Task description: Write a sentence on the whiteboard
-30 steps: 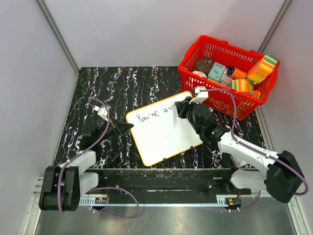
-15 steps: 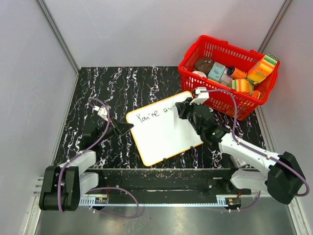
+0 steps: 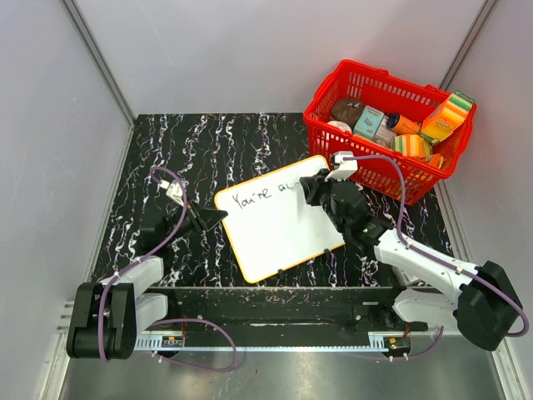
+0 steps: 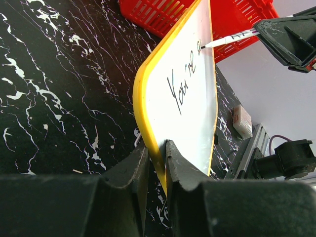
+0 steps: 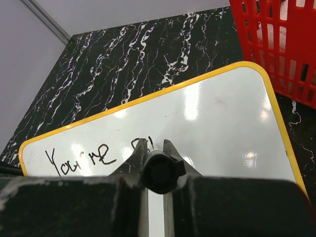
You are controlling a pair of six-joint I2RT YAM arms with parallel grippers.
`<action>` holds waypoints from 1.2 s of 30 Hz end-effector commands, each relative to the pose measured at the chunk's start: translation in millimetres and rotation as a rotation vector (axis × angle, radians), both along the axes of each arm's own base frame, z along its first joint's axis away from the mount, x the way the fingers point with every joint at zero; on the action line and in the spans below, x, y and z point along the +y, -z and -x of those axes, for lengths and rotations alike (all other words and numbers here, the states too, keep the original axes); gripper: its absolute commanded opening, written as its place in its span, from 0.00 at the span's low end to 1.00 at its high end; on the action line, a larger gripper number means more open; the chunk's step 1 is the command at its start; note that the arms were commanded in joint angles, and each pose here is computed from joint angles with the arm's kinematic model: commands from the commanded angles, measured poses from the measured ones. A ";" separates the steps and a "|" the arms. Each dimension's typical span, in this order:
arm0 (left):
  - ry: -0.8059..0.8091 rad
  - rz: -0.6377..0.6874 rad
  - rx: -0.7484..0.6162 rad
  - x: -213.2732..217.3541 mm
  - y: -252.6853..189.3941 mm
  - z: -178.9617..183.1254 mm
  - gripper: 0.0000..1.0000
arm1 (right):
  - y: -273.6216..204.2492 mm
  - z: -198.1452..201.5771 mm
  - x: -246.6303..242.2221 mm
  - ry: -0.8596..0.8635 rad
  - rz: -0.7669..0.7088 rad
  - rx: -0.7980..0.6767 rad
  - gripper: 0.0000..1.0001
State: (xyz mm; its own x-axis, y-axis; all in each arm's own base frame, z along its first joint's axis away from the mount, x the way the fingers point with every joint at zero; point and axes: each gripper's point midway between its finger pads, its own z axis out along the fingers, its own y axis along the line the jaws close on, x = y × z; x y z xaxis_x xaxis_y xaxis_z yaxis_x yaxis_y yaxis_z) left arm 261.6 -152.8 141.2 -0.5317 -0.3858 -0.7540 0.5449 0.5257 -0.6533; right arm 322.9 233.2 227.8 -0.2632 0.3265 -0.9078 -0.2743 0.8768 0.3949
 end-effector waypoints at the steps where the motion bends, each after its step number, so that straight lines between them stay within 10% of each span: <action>1: 0.024 -0.043 -0.086 -1.0 -2.5 2.5 0.00 | -2.3 -3.1 -2.6 0.018 0.008 -0.006 0.00; 36: 0.022 -0.044 -0.091 -0.9 -3.6 2.5 0.00 | -14.0 -11.9 -9.1 0.074 0.014 -0.038 0.00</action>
